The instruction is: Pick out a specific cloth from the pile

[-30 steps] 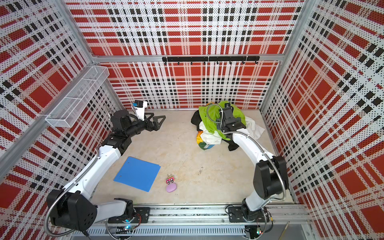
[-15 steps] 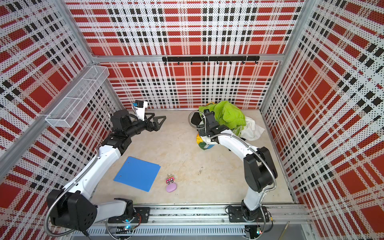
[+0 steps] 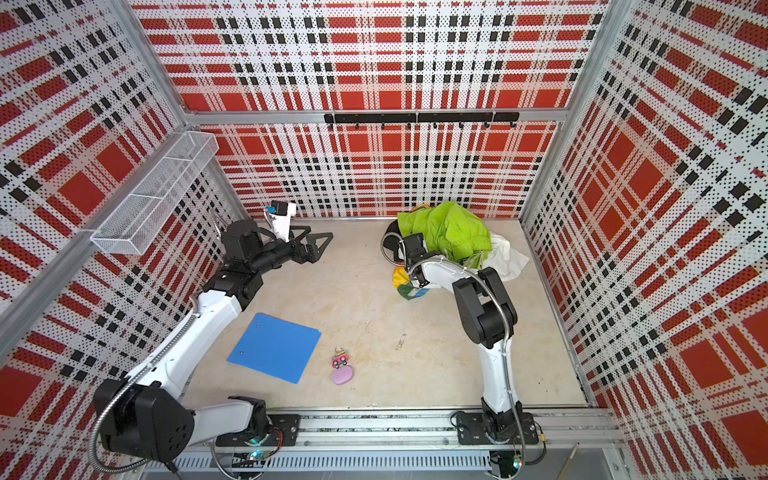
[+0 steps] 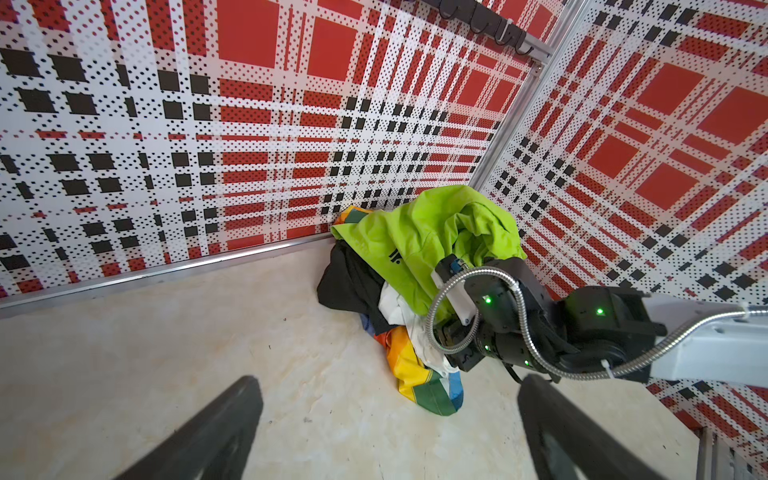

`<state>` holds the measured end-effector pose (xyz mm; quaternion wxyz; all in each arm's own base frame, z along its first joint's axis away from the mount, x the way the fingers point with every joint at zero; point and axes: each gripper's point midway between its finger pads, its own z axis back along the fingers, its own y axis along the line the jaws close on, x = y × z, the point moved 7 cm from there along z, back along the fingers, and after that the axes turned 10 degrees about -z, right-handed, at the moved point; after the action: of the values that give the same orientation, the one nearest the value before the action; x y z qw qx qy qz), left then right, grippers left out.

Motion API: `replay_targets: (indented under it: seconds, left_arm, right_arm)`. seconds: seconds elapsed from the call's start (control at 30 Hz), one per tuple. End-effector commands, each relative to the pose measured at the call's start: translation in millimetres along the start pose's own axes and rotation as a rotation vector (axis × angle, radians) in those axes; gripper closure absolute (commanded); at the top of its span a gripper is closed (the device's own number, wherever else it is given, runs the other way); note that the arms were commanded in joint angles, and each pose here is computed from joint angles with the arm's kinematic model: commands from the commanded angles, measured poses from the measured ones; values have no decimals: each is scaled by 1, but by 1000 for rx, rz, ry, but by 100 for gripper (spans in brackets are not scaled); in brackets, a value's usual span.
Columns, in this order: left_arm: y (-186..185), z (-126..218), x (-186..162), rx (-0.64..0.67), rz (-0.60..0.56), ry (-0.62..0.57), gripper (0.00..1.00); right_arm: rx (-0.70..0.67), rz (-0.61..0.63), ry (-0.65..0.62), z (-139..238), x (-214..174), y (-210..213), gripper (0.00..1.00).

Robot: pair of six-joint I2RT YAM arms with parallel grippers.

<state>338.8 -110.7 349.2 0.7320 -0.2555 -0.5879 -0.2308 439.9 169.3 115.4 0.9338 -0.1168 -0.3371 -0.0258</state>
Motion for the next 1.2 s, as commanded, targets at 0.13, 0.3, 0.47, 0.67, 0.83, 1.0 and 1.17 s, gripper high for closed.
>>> replay_targets:
  seconds: [0.13,0.3,0.47,0.67,0.83,1.0,1.17]
  left_arm:
    - [-4,7,12,-3,-34,-44,1]
    - [-4,8,12,-1,-37,-46,1]
    - [-4,8,12,-1,-37,-46,1]
    - [-4,7,12,-3,-37,-45,1]
    - [-5,8,12,-3,-39,-45,1]
    - [-5,7,12,-3,-38,-44,1]
    - [-5,6,12,-12,-34,-42,1]
  right_arm:
    - [-59,-23,-214,37,59,-20,95]
    - [-128,-63,-301,70,96,-52,98]
    - [-145,-101,-336,88,118,-80,95]
    - [-111,-122,-315,79,128,-97,92]
    - [-30,-170,-194,31,108,-105,90]
    - [0,-184,-80,-14,68,-102,85]
    - [-1,-204,-17,-37,49,-103,78]
